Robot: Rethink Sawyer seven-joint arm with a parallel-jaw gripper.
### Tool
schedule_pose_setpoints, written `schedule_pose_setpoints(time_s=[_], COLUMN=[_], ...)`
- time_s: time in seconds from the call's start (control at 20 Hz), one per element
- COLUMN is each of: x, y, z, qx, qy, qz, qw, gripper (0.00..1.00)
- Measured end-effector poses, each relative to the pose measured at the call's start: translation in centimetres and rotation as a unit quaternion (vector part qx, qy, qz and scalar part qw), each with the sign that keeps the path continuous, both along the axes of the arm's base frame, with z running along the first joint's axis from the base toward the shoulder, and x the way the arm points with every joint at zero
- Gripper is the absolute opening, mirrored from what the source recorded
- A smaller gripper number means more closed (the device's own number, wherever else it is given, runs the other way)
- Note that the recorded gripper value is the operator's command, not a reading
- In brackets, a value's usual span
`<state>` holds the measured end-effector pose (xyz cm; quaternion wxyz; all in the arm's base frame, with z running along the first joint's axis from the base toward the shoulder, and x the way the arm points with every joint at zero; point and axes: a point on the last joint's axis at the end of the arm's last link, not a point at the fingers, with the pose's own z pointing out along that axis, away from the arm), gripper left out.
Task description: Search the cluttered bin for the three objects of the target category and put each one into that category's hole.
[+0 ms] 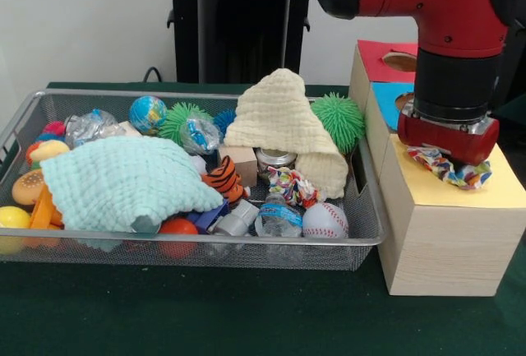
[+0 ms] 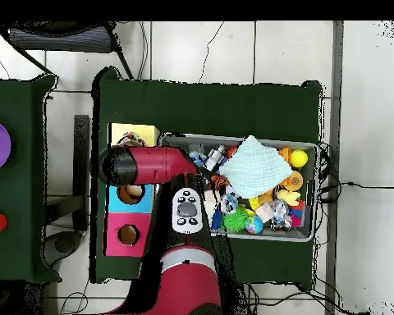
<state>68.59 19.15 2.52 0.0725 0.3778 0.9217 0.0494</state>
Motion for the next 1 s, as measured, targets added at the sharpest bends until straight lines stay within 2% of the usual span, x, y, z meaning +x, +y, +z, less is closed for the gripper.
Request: schedule_pose_setpoints(time_s=[0.5,0.6,0.65,0.95,1.0], x=[0.2,0.3,0.3,0.9,0.8], y=[-0.4,-0.6,-0.9,-1.6,-2.2], z=[0.5,1.3,2.7,6.0,7.0], qx=[0.011,0.016,0.024,0.04,0.041], qy=[0.025,0.04,0.06,0.095,0.113], qz=[-0.007,-0.01,-0.013,-0.021,-0.023], qw=[0.9996,0.999,0.9978,0.9944,0.9925], gripper=[0.0,0.0,0.0,0.0,0.0])
